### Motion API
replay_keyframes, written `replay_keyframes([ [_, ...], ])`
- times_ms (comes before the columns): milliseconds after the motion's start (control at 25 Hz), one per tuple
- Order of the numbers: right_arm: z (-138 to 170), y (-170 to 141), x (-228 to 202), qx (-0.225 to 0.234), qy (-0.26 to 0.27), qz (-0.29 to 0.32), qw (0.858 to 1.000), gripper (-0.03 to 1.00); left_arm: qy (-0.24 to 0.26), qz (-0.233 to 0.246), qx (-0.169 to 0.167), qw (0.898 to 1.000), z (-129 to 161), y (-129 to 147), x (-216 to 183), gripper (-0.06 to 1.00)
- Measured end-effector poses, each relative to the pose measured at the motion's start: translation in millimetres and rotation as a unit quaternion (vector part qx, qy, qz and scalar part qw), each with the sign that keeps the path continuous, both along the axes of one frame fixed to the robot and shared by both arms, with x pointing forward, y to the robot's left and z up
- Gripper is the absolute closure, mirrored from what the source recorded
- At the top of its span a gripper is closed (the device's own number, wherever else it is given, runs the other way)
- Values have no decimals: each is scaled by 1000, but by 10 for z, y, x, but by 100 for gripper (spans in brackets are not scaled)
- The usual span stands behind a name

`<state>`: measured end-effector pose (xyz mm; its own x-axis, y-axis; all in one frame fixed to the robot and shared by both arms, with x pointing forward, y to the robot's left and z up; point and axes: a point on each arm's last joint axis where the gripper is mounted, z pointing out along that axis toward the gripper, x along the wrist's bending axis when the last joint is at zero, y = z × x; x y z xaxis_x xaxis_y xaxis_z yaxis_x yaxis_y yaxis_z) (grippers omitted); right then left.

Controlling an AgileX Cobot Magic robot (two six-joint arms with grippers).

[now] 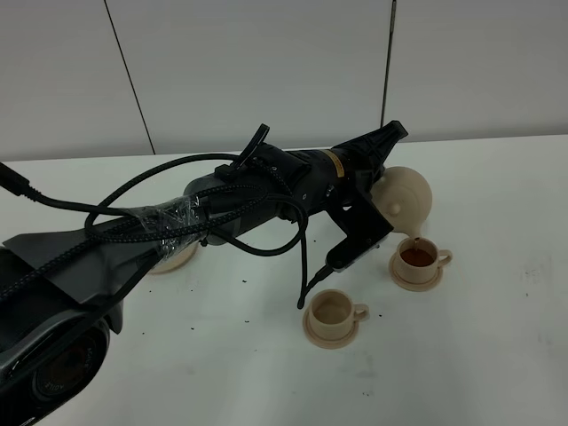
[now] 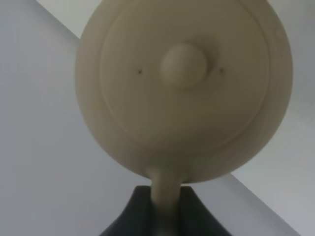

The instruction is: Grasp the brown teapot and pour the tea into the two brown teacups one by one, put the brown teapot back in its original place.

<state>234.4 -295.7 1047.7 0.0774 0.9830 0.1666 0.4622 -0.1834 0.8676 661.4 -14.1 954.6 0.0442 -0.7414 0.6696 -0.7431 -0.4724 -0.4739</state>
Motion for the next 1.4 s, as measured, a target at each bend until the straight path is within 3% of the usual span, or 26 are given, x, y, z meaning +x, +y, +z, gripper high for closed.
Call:
replay_keyframes([
  [1400,0,0,0,0,0,0,1000,73,-24,-20,26,999,8,2,8,78],
])
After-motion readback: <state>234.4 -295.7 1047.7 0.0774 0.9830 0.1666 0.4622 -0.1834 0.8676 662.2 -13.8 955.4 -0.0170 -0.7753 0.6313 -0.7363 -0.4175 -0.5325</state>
